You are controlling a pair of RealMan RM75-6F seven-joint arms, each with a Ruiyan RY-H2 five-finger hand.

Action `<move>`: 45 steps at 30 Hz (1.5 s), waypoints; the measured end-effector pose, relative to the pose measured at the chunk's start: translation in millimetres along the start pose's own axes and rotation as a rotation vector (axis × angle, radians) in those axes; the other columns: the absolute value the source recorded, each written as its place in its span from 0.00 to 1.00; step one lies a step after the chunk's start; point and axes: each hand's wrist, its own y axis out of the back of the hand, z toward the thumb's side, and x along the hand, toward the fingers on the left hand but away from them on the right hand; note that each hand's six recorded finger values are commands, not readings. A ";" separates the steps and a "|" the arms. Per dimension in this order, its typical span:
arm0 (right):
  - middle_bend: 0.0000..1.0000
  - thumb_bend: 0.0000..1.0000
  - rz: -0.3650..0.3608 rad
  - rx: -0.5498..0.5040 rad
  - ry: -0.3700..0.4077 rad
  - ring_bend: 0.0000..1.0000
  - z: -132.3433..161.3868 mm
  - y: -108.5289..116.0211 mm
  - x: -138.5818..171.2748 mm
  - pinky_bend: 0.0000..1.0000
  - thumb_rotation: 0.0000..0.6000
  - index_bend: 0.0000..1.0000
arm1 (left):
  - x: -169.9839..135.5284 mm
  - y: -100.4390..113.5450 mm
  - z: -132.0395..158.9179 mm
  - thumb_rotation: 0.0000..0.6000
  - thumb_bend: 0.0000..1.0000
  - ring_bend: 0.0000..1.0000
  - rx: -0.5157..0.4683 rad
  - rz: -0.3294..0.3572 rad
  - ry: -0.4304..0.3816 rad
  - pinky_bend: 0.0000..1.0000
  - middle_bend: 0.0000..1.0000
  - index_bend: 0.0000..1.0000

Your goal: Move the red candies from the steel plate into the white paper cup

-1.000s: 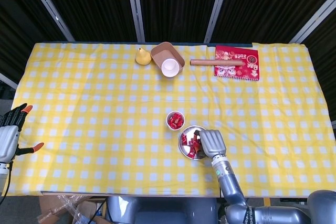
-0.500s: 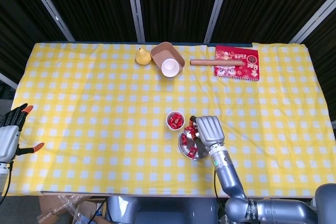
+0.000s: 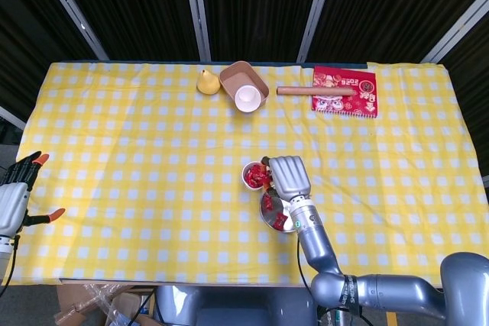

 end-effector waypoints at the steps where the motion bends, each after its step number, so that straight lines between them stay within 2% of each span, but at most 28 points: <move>1: 0.85 0.45 0.001 0.000 -0.001 0.92 0.8 -1.0 -1.6 0.95 1.00 0.53 | 0.1 -0.1 -0.1 1.00 0.00 0.00 -0.002 -0.001 0.001 0.00 0.00 0.00; 5: 0.85 0.45 0.010 0.005 0.000 0.92 4.2 -6.7 -7.1 0.95 1.00 0.52 | 0.8 -0.1 -0.5 1.00 0.00 0.00 -0.008 -0.005 0.003 0.00 0.00 0.00; 9: 0.85 0.45 0.018 0.012 0.000 0.92 6.8 -13.2 -10.7 0.95 1.00 0.45 | 0.8 0.0 -0.2 1.00 0.00 0.00 -0.010 -0.005 0.003 0.00 0.00 0.00; 13: 0.85 0.45 0.025 0.020 0.003 0.92 9.3 -17.8 -11.9 0.95 1.00 0.42 | 0.9 0.0 -0.5 1.00 0.00 0.00 -0.014 -0.007 0.006 0.00 0.00 0.00; 25: 0.85 0.45 0.007 0.018 0.016 0.92 14.0 -16.1 -12.4 0.95 1.00 0.28 | 1.1 -0.1 -0.1 1.00 0.00 0.00 -0.017 -0.008 0.008 0.00 0.00 0.00; 36: 0.85 0.44 -0.011 0.031 0.022 0.92 15.5 -12.1 -9.6 0.95 1.00 0.25 | 0.9 0.2 -0.1 1.00 0.00 0.00 -0.018 -0.007 0.008 0.00 0.00 0.00; 40: 0.85 0.39 -0.014 0.040 0.025 0.92 14.8 -12.2 -6.6 0.95 1.00 0.20 | 0.9 0.3 0.0 1.00 0.00 0.00 -0.017 -0.006 0.007 0.00 0.00 0.00; 45: 0.85 0.39 -0.023 0.057 0.023 0.92 13.4 -11.0 -4.2 0.95 1.00 0.20 | 0.4 0.8 0.6 1.00 0.00 0.00 -0.017 -0.002 0.006 0.00 0.00 0.00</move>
